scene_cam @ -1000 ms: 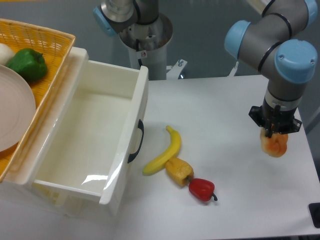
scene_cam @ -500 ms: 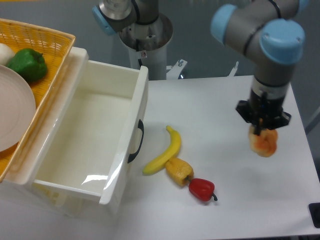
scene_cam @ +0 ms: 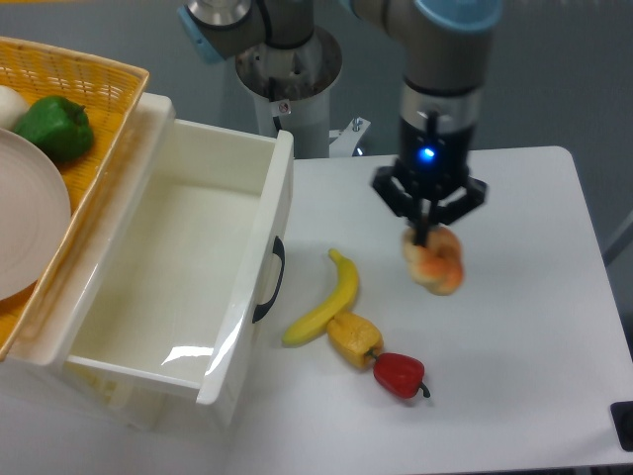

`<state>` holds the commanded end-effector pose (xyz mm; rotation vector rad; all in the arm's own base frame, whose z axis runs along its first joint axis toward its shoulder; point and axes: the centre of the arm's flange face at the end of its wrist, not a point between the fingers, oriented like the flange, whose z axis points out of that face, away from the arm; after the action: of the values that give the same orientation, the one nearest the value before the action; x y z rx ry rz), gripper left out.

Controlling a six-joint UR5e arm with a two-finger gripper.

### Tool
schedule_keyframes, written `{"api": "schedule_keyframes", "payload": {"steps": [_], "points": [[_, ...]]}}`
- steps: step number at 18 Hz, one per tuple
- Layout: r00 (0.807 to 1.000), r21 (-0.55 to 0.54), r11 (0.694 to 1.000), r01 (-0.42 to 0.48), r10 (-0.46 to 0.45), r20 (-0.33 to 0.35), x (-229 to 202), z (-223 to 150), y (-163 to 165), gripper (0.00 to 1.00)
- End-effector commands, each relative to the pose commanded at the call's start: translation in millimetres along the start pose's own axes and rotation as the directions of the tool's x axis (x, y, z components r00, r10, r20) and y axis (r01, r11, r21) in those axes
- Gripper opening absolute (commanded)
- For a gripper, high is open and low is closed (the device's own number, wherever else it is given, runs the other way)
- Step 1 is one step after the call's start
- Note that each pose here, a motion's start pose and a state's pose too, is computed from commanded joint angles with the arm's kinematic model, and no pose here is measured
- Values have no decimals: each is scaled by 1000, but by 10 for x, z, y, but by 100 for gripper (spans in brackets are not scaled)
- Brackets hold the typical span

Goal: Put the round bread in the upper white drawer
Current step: 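Carry the bread roll over the open white drawer and lower it, then open the gripper to release the bread roll into the drawer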

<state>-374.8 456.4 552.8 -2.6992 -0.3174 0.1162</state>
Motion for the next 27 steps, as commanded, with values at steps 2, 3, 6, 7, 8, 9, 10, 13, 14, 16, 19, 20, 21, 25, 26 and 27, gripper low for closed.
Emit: {"api": "schedule_keyframes", "payload": {"steps": [2, 3, 6, 7, 8, 9, 10, 13, 14, 16, 19, 20, 21, 25, 26, 27], "points": [[1000, 11, 1000, -20, 20, -13, 291, -39, -106, 0], [999, 12, 999, -37, 37, -26, 462, -20, -164, 0], [991, 16, 994, -111, 112, -69, 1020, 43, -313, 0], [991, 21, 994, -109, 111, -79, 1177, 24, -347, 0], [991, 23, 995, -101, 103, -89, 1330, 13, -377, 0], [989, 24, 995, -101, 103, -104, 1474, 27, -403, 0], [986, 25, 994, -110, 113, -122, 1592, 49, -409, 0], [976, 26, 990, -142, 144, -163, 1854, 120, -410, 0], [973, 20, 988, -150, 152, -172, 1927, 156, -400, 0], [971, 6, 988, -155, 154, -183, 1978, 233, -362, 4], [966, -8, 986, -169, 165, -199, 2081, 317, -324, 17], [966, -13, 985, -170, 164, -202, 2084, 344, -308, 25], [965, -18, 985, -171, 164, -205, 2086, 372, -292, 32], [963, -37, 984, -176, 164, -215, 2094, 486, -251, 50], [963, -38, 984, -176, 164, -216, 2090, 504, -254, 53], [962, -39, 984, -176, 163, -217, 2089, 514, -255, 54]]}}
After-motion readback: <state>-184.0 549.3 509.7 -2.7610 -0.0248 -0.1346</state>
